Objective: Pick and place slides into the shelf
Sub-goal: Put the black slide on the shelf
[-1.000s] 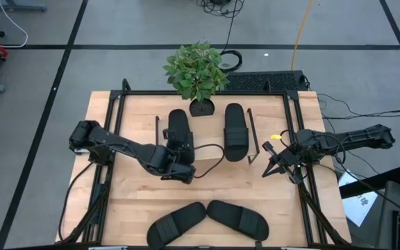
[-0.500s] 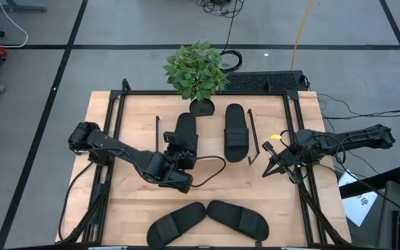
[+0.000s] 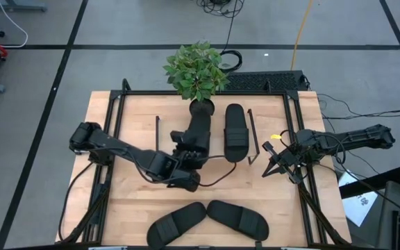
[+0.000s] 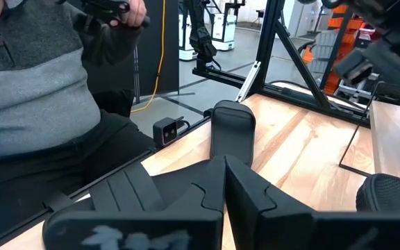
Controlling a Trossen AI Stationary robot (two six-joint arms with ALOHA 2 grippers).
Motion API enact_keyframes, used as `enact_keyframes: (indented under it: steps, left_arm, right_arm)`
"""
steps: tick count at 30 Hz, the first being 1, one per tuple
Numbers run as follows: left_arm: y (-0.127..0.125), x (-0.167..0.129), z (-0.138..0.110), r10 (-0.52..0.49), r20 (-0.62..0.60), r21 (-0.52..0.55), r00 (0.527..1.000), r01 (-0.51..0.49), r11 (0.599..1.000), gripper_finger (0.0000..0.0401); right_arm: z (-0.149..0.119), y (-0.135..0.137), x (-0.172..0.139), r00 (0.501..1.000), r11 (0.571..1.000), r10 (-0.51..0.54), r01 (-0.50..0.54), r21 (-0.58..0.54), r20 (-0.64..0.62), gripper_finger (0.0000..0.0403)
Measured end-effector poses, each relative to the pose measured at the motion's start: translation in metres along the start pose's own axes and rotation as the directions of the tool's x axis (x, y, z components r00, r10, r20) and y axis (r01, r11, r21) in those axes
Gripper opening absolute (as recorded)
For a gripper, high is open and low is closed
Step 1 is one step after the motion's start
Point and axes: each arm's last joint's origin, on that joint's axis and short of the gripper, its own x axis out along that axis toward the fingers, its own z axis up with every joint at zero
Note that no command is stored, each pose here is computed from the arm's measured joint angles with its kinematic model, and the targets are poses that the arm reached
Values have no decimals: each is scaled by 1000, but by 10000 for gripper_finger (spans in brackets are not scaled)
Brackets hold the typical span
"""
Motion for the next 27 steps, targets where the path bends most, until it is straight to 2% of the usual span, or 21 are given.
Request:
enact_keyframes:
  steps: [3,6,13,21,27]
  left_arm:
    - [-5,7,6,42,12,-7,999,-42,999,1]
    - [-15,13,10,44,8,26,999,-44,999,0]
    - [-24,20,32,36,-13,12,999,-36,999,0]
    - [-27,34,36,23,-173,54,985,-14,998,0]
    - [-32,44,35,22,-208,45,978,-13,999,0]
  right_arm:
    - [0,0,0,1000,1000,0,0,0,0,0]
    - [0,0,0,1000,1000,-1,1,-1,3,0]
    - [0,0,1,1000,1000,-1,1,-1,2,0]
    - [0,0,1,1000,1000,0,0,-1,2,0]
    - [0,0,1,1000,1000,0,0,-1,2,0]
